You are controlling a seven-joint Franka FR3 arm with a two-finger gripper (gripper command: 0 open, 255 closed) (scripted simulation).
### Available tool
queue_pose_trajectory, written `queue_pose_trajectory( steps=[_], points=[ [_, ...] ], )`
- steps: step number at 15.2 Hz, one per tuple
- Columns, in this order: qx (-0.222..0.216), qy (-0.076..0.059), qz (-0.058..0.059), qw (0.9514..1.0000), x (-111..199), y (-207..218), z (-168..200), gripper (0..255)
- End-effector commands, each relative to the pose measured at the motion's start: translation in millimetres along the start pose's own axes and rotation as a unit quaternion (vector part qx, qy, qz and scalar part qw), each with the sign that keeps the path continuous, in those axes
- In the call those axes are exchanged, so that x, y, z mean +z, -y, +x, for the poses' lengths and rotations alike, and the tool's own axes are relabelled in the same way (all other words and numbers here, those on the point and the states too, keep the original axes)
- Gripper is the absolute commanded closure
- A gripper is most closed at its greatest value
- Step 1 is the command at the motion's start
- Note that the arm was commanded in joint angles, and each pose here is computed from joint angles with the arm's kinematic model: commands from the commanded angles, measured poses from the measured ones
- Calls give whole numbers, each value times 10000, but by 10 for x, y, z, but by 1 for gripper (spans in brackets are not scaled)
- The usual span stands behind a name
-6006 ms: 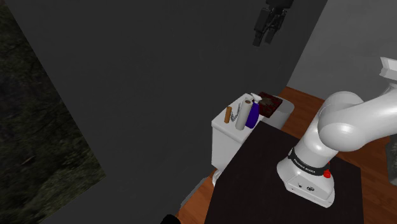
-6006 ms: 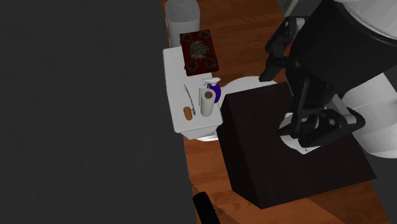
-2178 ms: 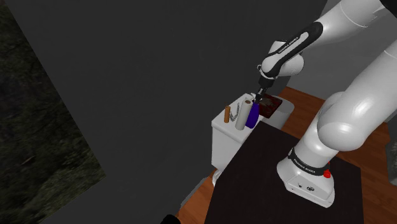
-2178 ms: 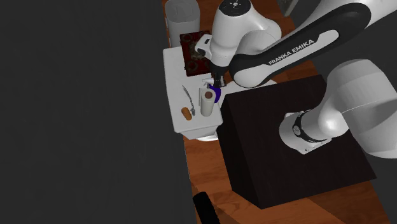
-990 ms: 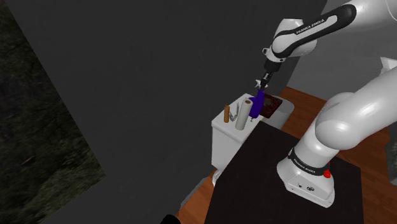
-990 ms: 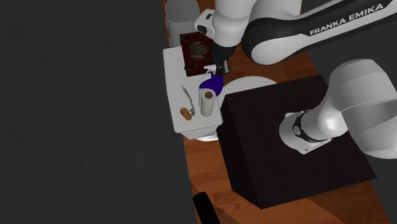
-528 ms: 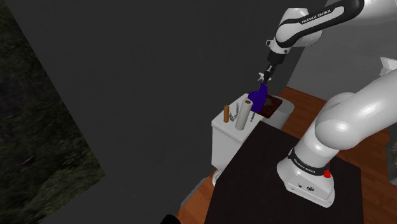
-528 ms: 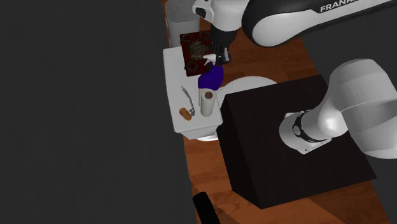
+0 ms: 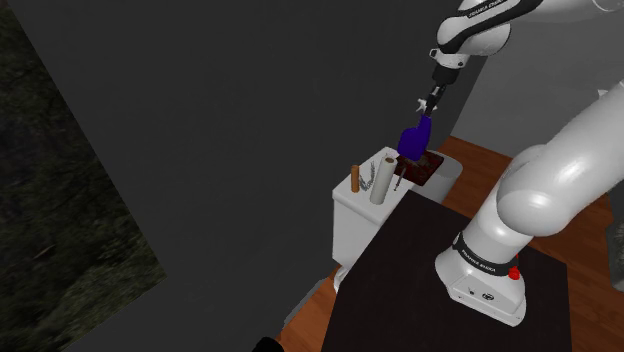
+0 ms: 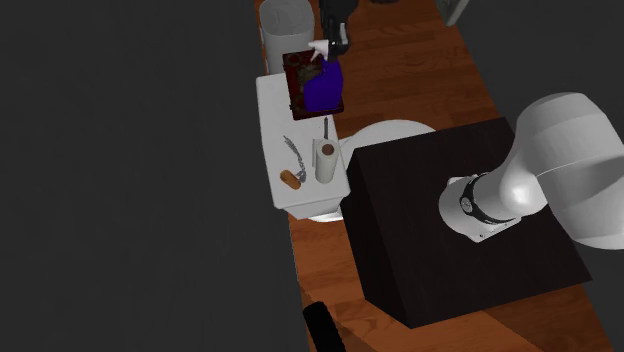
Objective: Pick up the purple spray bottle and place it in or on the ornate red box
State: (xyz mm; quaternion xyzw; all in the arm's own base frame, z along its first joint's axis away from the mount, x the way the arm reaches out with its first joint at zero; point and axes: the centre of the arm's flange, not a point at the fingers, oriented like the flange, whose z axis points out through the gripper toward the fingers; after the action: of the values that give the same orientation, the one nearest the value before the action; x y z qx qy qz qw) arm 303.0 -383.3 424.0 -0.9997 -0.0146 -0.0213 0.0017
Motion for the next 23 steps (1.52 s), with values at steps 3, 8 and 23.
queue_pose_trajectory(
  steps=[3,8,23],
  points=[
    [-11,-2,-5,10000,-157,-526,-40,255],
    [-11,-2,-5,10000,-350,-1156,-54,255],
    [-11,-2,-5,10000,-187,-2003,-92,255]
  ],
)
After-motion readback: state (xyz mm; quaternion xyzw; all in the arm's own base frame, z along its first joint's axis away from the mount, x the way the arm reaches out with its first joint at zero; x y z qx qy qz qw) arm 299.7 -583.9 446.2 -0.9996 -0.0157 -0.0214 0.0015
